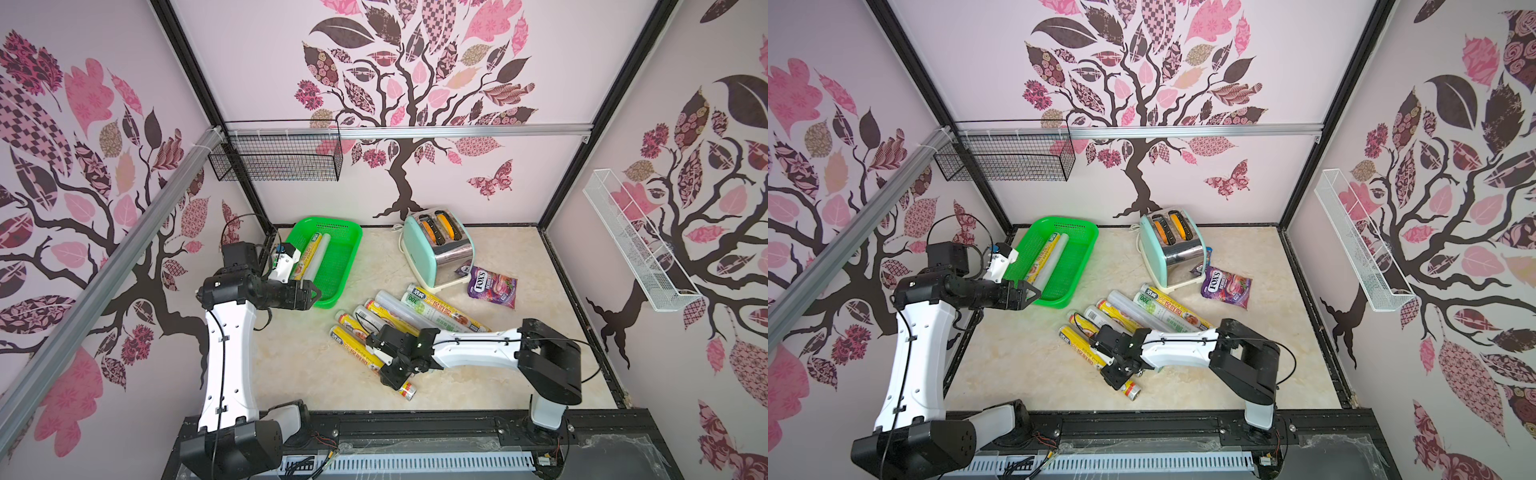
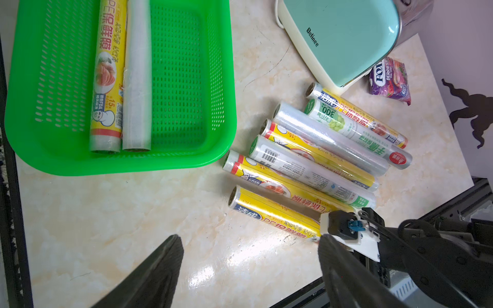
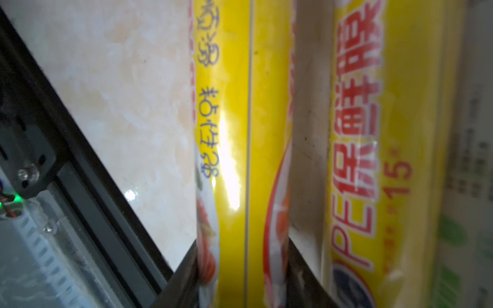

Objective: Put the plastic wrap into the basket
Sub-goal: Pick up the plastic wrap from the center of the board.

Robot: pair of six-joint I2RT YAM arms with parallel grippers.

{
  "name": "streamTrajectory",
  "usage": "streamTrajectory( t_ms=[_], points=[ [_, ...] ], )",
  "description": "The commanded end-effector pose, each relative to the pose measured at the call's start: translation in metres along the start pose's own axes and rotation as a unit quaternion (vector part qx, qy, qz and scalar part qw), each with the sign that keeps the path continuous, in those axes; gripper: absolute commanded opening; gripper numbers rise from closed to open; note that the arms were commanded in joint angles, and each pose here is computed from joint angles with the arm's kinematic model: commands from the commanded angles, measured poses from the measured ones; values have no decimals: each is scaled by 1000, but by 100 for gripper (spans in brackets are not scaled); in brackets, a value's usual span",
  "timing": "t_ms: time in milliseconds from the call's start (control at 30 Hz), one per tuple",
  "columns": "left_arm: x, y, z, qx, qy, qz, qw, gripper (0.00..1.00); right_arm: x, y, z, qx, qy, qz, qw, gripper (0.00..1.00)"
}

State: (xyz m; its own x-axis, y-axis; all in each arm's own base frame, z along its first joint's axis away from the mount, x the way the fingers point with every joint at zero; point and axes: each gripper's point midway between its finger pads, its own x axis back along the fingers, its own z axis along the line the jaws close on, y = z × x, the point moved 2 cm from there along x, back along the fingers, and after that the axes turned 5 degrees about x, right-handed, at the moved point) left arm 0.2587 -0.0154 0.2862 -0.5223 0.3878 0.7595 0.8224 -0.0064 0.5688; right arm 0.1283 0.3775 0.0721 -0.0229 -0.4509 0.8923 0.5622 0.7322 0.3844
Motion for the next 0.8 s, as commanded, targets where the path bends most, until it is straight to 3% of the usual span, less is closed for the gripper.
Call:
streamTrajectory(
  t_ms=[0, 133, 433, 767],
  points=[
    [9, 5, -8, 13, -13, -14, 1000, 83, 28, 21, 11, 0, 20, -75, 997, 37],
    [15, 15, -7, 17, 1, -42, 999, 83, 50, 27, 11, -6, 20, -129, 991, 36],
    [24, 34, -26, 60, -64, -66, 994, 83, 109, 77, 14, -40, 42, -287, 956, 35],
    [28, 51, -60, 85, -204, -83, 972, 84, 139, 154, 0, -129, 84, -414, 897, 29]
  ],
)
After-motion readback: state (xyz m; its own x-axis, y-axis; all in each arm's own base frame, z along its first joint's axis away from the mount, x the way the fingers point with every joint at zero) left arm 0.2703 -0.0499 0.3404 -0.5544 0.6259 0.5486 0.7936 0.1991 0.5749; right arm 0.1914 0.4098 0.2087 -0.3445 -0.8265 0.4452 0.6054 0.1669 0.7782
